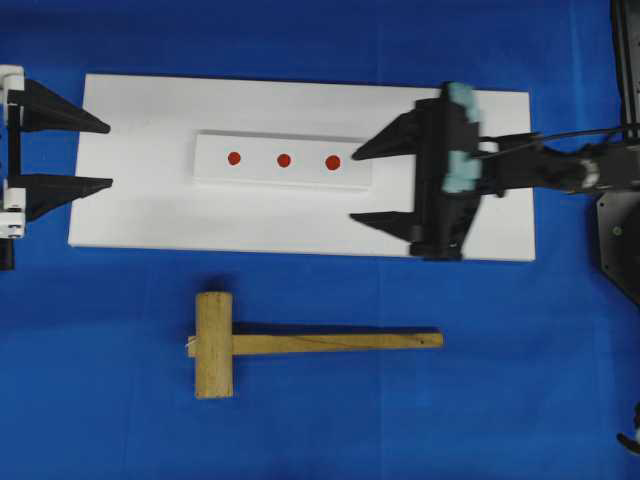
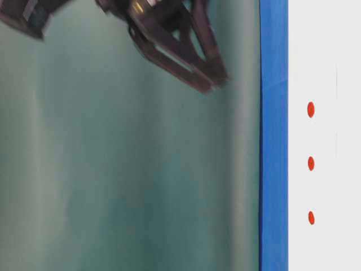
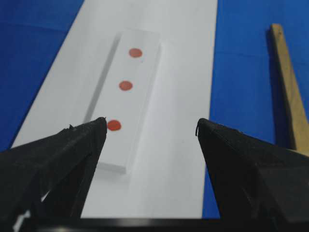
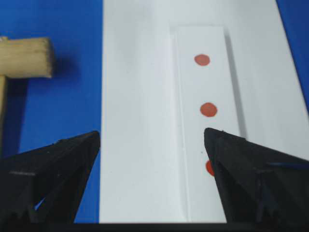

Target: Hit the mark with a hammer.

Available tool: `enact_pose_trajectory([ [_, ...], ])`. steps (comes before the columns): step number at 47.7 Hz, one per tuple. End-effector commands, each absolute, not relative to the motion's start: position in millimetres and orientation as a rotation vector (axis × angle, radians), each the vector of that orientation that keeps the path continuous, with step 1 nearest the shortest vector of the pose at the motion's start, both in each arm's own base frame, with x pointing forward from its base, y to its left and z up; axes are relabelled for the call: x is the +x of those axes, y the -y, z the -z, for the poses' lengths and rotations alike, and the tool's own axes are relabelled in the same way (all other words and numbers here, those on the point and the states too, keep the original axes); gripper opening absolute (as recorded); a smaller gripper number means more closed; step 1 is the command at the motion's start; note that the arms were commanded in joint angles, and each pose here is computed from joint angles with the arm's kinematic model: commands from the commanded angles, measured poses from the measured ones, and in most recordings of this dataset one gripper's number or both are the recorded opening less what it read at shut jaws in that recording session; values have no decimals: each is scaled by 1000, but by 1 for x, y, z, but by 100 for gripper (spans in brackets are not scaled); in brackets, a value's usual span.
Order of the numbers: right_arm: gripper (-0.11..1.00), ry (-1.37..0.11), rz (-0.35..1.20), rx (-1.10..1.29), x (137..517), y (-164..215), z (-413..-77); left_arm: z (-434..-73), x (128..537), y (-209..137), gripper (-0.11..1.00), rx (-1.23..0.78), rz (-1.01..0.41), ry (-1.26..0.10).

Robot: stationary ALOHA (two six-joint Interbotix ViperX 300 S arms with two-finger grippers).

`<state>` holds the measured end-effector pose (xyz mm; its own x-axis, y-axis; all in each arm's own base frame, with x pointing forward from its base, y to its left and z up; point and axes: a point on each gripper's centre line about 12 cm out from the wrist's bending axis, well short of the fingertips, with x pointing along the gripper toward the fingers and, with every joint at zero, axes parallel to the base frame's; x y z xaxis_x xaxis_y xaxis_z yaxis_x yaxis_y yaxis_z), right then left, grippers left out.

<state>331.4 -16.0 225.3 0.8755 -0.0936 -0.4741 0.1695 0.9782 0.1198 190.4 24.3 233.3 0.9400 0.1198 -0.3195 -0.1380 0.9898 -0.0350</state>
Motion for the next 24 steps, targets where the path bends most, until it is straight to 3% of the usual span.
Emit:
enact_pose_trajectory([
  [1,83,-421,133,151,317,17,-245,-240,191,-21,71,-51,-116,-302],
  [24,83,-218,91,125,219,12,-270,-250,174,-10,71,50,-48,-236],
])
